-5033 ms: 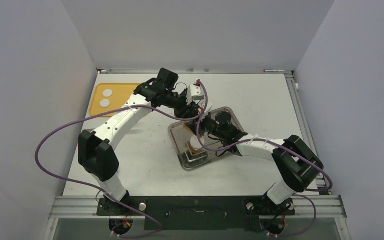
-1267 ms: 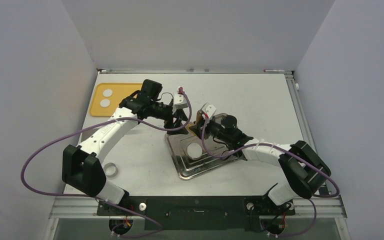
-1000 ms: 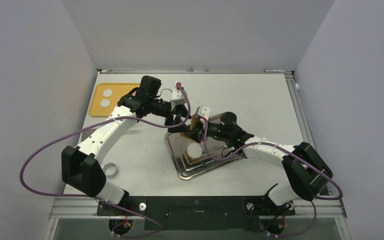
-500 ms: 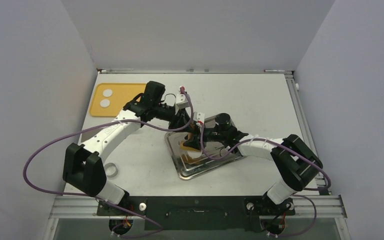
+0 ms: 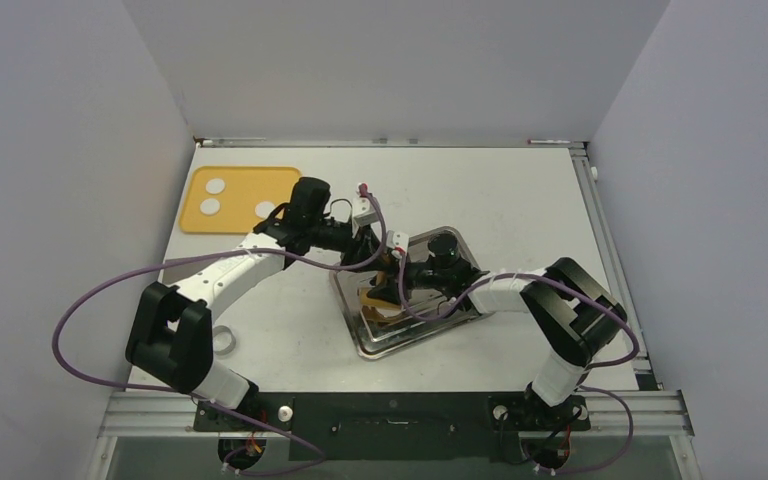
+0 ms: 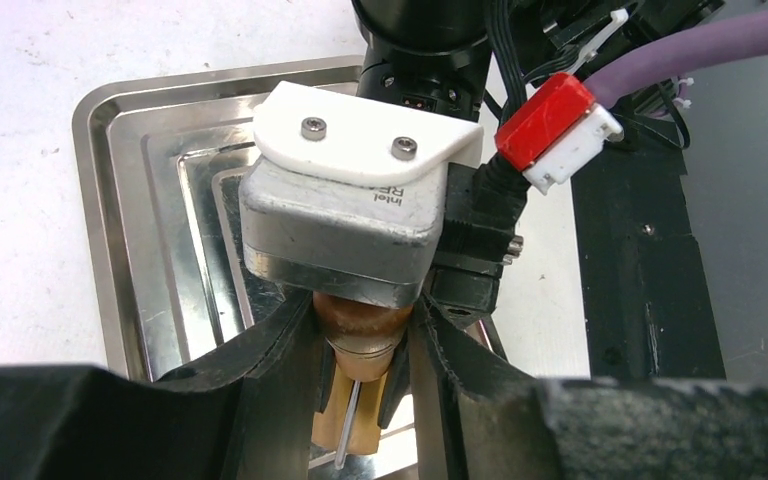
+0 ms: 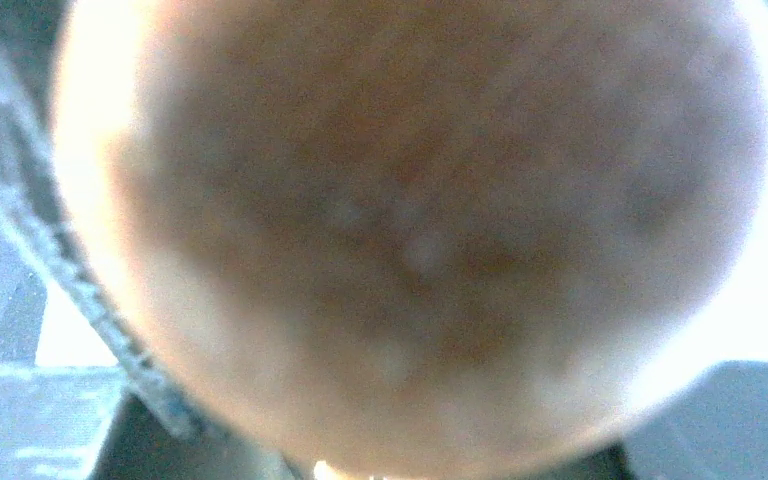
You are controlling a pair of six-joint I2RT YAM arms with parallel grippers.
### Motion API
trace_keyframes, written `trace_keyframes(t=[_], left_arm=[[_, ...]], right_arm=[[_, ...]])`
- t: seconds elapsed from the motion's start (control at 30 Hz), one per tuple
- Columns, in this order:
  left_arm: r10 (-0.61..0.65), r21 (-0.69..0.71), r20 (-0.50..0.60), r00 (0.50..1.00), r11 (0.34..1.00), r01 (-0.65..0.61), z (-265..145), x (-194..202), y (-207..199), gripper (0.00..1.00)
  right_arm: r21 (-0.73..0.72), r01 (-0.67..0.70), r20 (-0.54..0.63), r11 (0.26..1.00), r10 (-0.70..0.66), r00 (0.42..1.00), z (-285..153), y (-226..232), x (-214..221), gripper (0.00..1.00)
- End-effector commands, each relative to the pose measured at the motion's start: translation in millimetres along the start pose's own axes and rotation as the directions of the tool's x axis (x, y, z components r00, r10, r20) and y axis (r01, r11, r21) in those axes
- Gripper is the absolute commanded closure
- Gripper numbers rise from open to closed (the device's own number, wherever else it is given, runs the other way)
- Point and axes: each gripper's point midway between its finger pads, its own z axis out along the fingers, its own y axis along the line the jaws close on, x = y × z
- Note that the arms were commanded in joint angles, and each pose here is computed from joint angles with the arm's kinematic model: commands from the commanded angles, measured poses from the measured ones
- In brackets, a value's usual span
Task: Roll out the dumpling wrappers from the dough
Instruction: Flatten out the dough on the work surface.
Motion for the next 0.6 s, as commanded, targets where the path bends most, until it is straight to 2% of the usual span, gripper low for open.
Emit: trace_keyframes(t=[0.0,0.07,0.17,0.37,0.57], left_arm=[[0.066,0.068,0.036,0.997,0.995,-0.069,11,-7,-15,1.00],[0.062,0.069,0.025,0.998,0.996,-0.064,11,-1,-15,1.00],[0.060,0.083,0.013,0.998,0.995,-0.061,11,8,-19,1.00],[0.067,0.096,-0.005,0.998,0.993,-0.067,11,21,-23,1.00],[0.102,0.087,-0.017,0.995,0.991,-0.100,8,20,-23,1.00]], right_arm=[[0.046,0.087,0.137,0.995,-0.093,0.986,-1,-9,-39,0.72],[0.051,0.080,0.131,0.995,-0.086,0.988,-2,-9,-36,0.50],[0.073,0.064,0.140,0.995,-0.074,0.987,-4,-11,-39,0.35],[0.117,0.081,0.191,0.990,-0.102,0.976,-15,-11,-53,0.29],[0.098,0.069,0.287,0.993,-0.095,0.953,-42,10,-66,0.27]])
